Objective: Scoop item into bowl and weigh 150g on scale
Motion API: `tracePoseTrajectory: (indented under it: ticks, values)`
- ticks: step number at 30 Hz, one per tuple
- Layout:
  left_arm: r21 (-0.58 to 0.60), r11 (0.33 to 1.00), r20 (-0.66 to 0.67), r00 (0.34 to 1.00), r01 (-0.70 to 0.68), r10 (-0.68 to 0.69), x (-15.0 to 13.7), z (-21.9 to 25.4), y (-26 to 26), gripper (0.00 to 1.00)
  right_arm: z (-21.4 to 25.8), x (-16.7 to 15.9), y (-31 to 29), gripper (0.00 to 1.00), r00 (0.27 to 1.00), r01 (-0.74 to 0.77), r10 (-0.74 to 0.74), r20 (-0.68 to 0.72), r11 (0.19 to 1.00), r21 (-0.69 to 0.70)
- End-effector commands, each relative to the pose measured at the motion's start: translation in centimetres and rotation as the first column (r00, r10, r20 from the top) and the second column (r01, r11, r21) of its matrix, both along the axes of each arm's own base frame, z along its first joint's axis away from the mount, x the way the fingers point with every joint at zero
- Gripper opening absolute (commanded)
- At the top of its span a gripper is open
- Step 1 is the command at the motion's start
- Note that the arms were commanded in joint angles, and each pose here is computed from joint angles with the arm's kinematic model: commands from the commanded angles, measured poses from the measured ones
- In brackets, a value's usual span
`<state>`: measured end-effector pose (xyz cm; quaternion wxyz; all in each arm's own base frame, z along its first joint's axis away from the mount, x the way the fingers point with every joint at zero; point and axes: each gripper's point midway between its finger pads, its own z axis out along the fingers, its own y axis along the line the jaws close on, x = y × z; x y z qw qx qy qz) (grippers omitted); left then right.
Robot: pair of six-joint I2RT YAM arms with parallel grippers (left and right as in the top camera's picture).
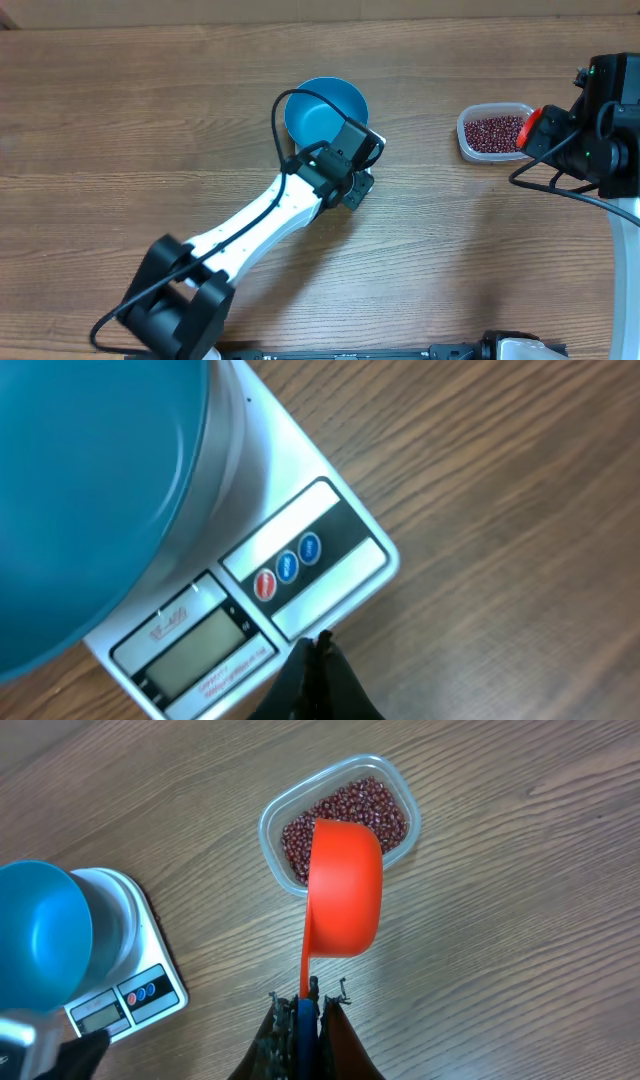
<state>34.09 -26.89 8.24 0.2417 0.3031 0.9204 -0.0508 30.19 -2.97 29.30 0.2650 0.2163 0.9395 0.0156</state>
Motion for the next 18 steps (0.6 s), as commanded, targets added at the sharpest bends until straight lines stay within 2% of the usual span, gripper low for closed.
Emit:
tracePoseTrajectory:
  ticks: [1, 6, 18]
  values:
    - [0.07, 0.998, 0.022, 1.0, -0.003, 0.002, 0.7, -1.8, 0.4, 0.04, 1.2, 0.3, 0.0, 0.04, 0.999, 0.009, -0.009, 0.044, 1.0, 0.002]
    - [0.092, 0.996, 0.008, 1.0, -0.007, 0.006, 1.0, -3.5, 0.4, 0.04, 1.2, 0.3, 0.0, 0.04, 0.999, 0.01, -0.011, 0.045, 1.0, 0.002]
    - [0.045, 0.999, 0.06, 0.998, -0.024, 0.021, 2.3, -2.9, -0.5, 0.05, 1.2, 0.3, 0.0, 0.04, 0.999, 0.01, -0.01, 0.045, 1.0, 0.002]
